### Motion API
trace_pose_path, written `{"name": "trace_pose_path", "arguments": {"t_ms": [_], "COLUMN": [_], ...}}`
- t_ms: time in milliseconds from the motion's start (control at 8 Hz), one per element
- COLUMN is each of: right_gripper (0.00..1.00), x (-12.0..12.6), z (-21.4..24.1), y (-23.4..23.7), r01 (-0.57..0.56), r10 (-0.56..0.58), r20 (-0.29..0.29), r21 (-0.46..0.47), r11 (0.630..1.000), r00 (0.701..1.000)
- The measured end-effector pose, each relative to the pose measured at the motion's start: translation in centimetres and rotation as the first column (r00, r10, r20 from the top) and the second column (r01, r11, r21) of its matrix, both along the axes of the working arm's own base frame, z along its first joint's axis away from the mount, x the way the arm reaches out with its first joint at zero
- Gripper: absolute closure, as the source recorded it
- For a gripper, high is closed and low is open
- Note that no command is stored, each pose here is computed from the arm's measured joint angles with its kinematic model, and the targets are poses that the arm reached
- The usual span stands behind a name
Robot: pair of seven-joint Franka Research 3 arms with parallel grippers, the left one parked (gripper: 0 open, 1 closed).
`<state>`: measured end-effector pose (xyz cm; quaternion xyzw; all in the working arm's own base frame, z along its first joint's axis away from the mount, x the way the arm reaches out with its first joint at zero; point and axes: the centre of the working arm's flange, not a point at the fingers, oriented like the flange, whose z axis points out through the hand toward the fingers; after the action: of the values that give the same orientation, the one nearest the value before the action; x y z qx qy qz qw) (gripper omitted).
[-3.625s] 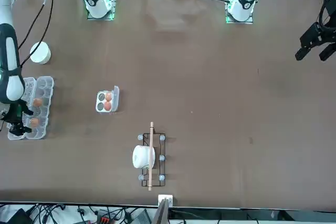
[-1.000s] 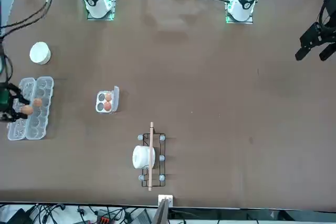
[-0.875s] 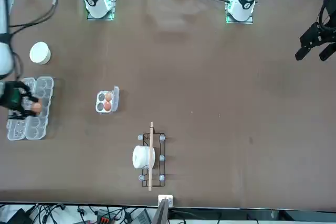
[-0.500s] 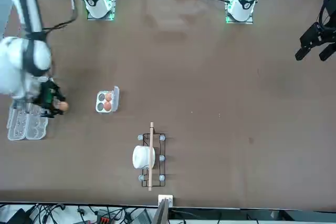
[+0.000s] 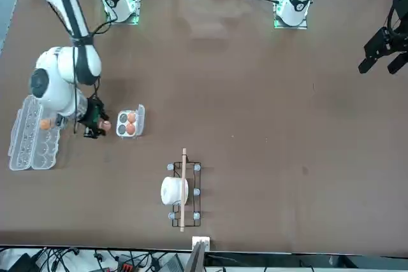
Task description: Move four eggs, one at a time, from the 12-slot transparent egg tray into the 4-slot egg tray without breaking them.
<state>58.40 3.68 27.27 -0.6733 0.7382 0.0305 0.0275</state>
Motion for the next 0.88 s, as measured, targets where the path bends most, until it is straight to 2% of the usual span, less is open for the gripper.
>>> {"name": "trace_pose_path", "arguments": {"t_ms": [500,875], "right_gripper": [0.42,0.42], "x": [-0.9,-2.4], "z": [0.3,-1.2], "y": [3.4,5.3], "r01": [0.006,-0.011], "r10": [-0.006,0.011], "r20": [-0.006,-0.044], "r21": [0.0,-0.008], "r11": [1.0,1.0], "r00": [1.0,0.999]}}
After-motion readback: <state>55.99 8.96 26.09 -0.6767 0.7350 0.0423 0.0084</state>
